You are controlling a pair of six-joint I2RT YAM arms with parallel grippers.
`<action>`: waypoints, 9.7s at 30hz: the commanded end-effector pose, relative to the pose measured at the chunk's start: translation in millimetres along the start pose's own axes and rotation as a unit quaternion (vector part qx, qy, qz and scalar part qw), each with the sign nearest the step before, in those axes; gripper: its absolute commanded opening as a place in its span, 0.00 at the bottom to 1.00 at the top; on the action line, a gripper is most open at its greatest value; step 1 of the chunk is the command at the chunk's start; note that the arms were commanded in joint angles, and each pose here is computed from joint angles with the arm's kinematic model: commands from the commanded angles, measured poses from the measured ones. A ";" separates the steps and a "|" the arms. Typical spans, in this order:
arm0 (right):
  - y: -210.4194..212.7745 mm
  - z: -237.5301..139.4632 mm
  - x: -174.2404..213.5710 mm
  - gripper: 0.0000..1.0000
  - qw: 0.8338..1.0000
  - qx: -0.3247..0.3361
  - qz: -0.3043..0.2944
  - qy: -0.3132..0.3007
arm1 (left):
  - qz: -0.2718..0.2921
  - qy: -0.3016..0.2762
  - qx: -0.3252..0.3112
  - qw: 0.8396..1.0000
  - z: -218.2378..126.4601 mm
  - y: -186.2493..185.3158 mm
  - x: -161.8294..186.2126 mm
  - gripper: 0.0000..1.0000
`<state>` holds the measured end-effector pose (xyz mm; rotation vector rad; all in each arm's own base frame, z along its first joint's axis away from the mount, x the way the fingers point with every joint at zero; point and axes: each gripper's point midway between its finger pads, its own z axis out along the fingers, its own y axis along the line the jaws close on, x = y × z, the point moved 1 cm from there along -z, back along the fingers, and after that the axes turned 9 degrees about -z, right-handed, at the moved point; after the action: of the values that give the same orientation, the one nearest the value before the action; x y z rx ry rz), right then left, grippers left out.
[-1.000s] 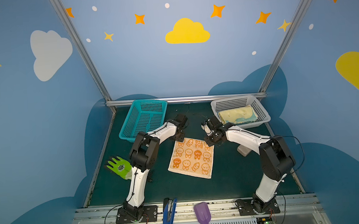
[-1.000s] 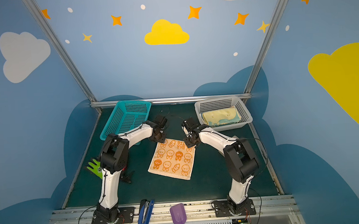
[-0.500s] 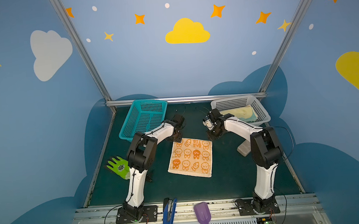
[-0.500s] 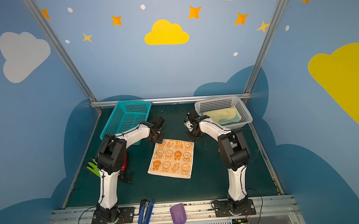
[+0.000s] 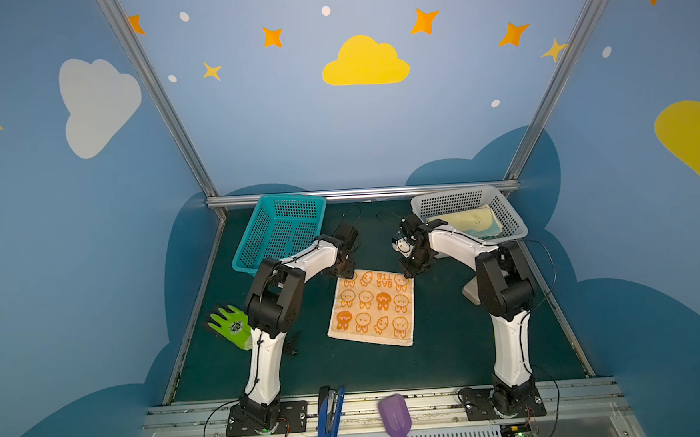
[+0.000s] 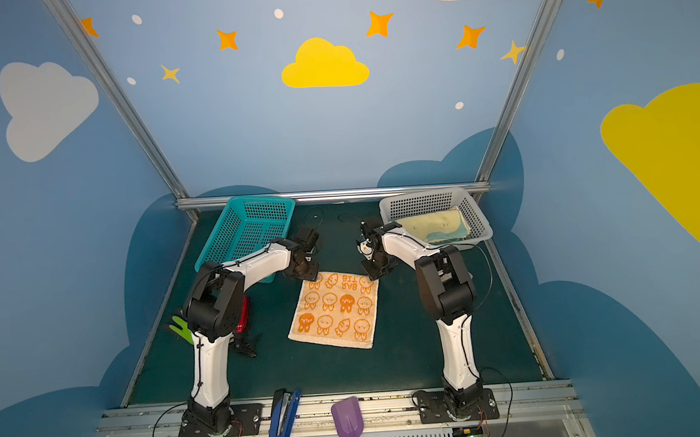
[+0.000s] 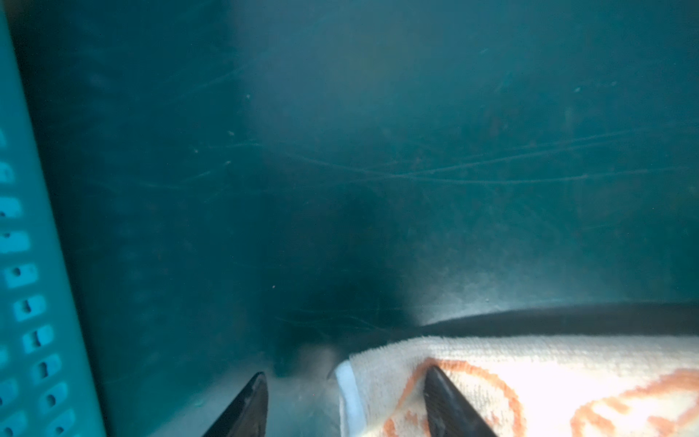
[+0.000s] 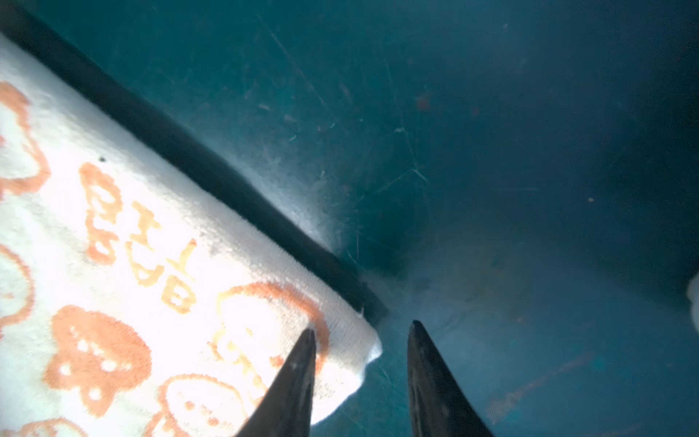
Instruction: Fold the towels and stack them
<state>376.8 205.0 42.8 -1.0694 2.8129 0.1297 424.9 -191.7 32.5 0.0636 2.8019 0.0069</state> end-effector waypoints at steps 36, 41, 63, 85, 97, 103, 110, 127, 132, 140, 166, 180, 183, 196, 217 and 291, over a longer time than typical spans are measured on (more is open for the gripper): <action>6.5 1.8 -8.0 0.00 1.000 0.007 0.004 0.025 | 0.005 0.063 0.044 0.997 14.3 -16.7 18.8 0.04; -1.8 -4.8 -14.8 0.00 1.000 0.019 0.010 0.004 | -0.006 0.032 0.037 0.999 2.3 -13.5 6.3 0.04; -7.2 -62.9 -29.8 0.00 0.989 0.019 -0.010 -0.146 | -0.024 -0.182 0.057 0.981 -77.6 3.1 -27.1 0.04; 57.1 -68.4 44.4 0.00 0.991 -0.029 0.015 -0.132 | 0.008 -0.196 0.039 0.980 -106.0 -0.3 47.9 0.04; 76.7 -48.2 87.3 0.00 0.994 -0.031 0.052 -0.092 | 0.003 -0.166 0.047 0.985 -103.0 -7.1 100.8 0.04; 78.2 -37.7 88.1 0.00 0.994 -0.036 0.071 -0.076 | 0.004 -0.151 0.037 0.988 -89.4 -12.5 118.8 0.04; 87.5 -30.7 93.1 0.06 0.993 -0.049 0.082 -0.065 | 0.009 -0.139 0.031 0.990 -81.7 -14.2 136.1 0.18; 90.9 -66.1 119.0 0.44 0.977 -0.044 0.142 -0.153 | -0.032 -0.220 0.089 0.971 -122.4 9.2 160.5 0.61; 92.0 -71.6 109.4 0.44 0.974 -0.051 0.150 -0.160 | -0.042 -0.249 0.107 0.962 -136.4 8.2 151.7 0.65; 90.6 -58.8 87.4 0.55 0.970 -0.072 0.177 -0.150 | -0.014 -0.185 0.101 0.978 -121.5 -23.9 142.3 0.66; 79.7 25.3 85.3 0.66 0.941 -0.172 0.273 -0.098 | -0.041 -0.074 0.066 0.994 -38.6 -20.4 162.0 0.65; 98.3 46.1 66.7 0.23 0.945 -0.198 0.247 -0.085 | -0.045 -0.060 0.066 0.995 -30.6 -18.6 166.1 0.65; 101.5 46.0 61.2 0.10 0.945 -0.205 0.239 -0.090 | -0.046 -0.060 0.065 0.995 -30.4 -17.9 166.1 0.65; 54.0 -22.5 13.9 0.00 0.975 -0.069 0.168 -0.131 | -0.060 -0.101 0.099 0.988 -57.5 -18.8 144.6 1.00; -80.2 -110.3 -58.2 0.00 0.980 0.126 0.096 -0.119 | -0.077 -0.154 0.099 0.980 -85.6 6.9 133.7 1.00; -142.1 -118.4 80.2 0.87 0.917 0.198 0.239 -0.251 | -0.195 -0.333 -0.086 0.919 -124.9 188.4 47.3 1.00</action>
<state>412.8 40.0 152.9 -0.2829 2.4110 -0.0819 332.4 -12.2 133.3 -0.4581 2.1460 0.1163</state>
